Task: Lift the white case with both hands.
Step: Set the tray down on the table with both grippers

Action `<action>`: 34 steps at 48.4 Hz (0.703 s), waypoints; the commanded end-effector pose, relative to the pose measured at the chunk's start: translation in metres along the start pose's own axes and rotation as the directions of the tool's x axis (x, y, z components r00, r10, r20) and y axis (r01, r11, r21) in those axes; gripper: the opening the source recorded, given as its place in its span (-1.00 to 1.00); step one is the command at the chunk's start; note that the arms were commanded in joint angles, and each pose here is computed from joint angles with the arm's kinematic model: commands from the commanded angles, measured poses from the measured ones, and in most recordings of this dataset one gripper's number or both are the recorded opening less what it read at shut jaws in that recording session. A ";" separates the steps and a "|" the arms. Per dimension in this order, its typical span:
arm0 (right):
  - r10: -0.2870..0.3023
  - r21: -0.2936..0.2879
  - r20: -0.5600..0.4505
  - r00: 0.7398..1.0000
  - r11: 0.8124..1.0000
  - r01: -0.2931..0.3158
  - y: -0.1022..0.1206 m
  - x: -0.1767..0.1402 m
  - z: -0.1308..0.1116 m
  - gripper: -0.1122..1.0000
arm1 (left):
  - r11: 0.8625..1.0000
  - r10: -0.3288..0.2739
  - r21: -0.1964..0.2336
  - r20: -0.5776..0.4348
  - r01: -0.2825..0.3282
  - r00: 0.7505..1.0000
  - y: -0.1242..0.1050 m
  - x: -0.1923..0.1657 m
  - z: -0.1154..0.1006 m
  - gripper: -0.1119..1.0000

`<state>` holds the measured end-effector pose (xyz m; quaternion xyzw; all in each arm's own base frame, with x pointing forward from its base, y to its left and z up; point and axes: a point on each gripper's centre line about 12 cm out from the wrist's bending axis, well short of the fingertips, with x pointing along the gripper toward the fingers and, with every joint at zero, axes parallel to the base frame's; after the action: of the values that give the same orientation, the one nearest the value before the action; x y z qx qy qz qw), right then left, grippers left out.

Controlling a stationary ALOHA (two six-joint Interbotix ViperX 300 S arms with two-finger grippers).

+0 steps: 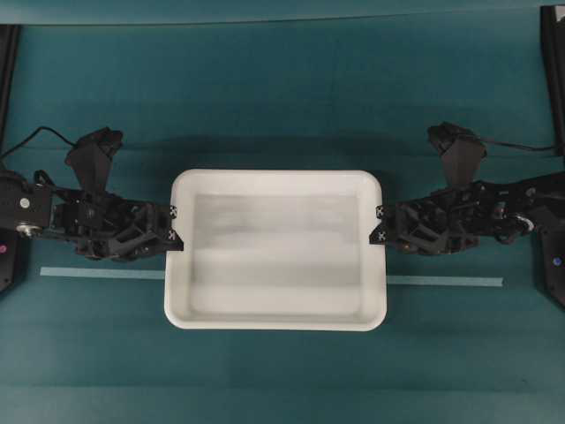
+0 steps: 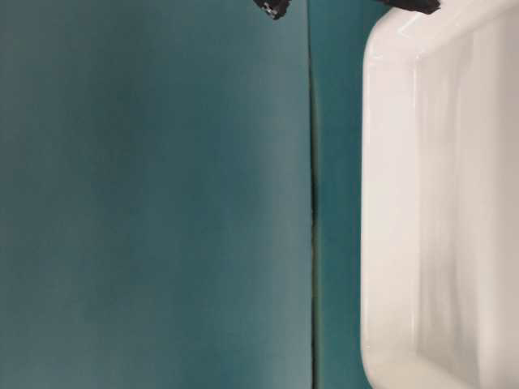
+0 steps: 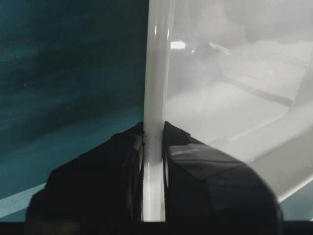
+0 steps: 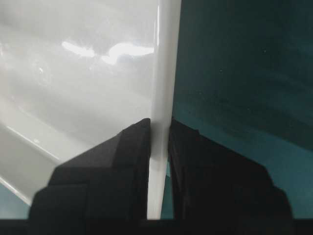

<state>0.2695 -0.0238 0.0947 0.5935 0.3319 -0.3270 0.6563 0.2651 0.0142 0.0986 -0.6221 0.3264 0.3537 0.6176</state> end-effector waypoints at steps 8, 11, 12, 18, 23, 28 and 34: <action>-0.144 -0.016 -0.027 0.989 0.990 0.143 -0.041 0.010 -0.005 -0.62 | 0.993 0.119 -0.005 0.002 -0.119 0.993 0.032 0.011 0.001 -0.71; -0.142 -0.016 -0.027 0.989 0.990 0.142 -0.040 0.010 -0.004 -0.62 | 0.995 0.101 -0.002 0.001 -0.101 0.995 0.030 0.011 0.001 -0.71; -0.139 -0.014 -0.026 0.990 0.990 0.139 -0.039 0.010 -0.004 -0.62 | 0.996 0.093 0.000 0.001 -0.093 0.996 0.030 0.011 0.001 -0.71; -0.129 -0.016 -0.025 0.991 0.992 0.128 -0.035 0.010 -0.004 -0.62 | 0.999 0.052 0.001 0.000 -0.052 0.999 0.025 0.011 0.000 -0.71; -0.121 -0.015 -0.029 0.992 0.993 0.120 -0.030 0.009 -0.003 -0.62 | 0.999 0.038 0.004 -0.001 -0.038 0.999 0.022 0.011 0.000 -0.64; -0.116 -0.016 -0.032 0.993 0.993 0.116 -0.028 0.008 -0.004 -0.46 | 0.999 0.032 0.002 -0.001 -0.032 0.999 0.020 0.011 0.000 -0.29; -0.100 -0.023 -0.030 0.995 0.995 0.100 -0.024 0.007 -0.004 0.09 | 1.000 0.023 0.004 0.000 -0.023 1.000 0.016 0.011 0.000 0.35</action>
<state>0.2660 -0.0240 0.0923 0.5882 0.3414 -0.3296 0.6549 0.2615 0.0134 0.0904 -0.6253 0.3211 0.3466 0.6211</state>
